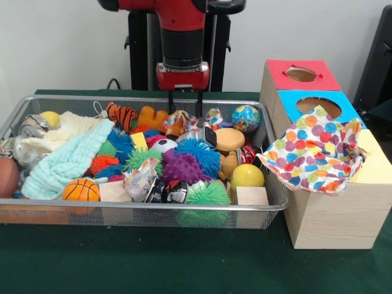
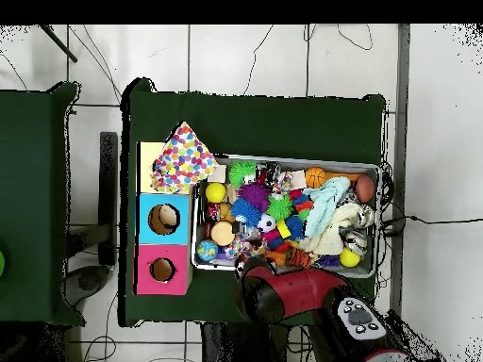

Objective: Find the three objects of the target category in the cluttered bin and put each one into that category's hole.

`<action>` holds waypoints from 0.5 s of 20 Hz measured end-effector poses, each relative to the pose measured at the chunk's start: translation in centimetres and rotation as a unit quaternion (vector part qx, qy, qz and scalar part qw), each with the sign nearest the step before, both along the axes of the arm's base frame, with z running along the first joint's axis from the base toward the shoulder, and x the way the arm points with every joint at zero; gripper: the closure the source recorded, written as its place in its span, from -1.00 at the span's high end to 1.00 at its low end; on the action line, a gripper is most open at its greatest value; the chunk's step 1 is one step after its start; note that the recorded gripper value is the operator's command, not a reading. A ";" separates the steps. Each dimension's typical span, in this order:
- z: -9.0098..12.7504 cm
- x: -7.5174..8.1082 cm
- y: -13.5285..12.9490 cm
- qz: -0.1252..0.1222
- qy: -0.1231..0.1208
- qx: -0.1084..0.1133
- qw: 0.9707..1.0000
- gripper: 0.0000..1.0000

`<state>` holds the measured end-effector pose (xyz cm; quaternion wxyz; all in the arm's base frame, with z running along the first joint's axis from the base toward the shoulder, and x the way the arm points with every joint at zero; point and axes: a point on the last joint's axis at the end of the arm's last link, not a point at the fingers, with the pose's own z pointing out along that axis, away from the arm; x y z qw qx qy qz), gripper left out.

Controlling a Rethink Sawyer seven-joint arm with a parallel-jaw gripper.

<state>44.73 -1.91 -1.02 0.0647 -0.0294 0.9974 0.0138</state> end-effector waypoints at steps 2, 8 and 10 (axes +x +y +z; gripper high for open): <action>-0.4 0.5 0.0 0.001 -0.009 0.000 1.000 1.00; -1.1 1.9 -0.7 -0.003 -0.026 -0.002 1.000 -1.00; -1.1 2.0 -0.8 -0.004 -0.028 -0.003 1.000 -1.00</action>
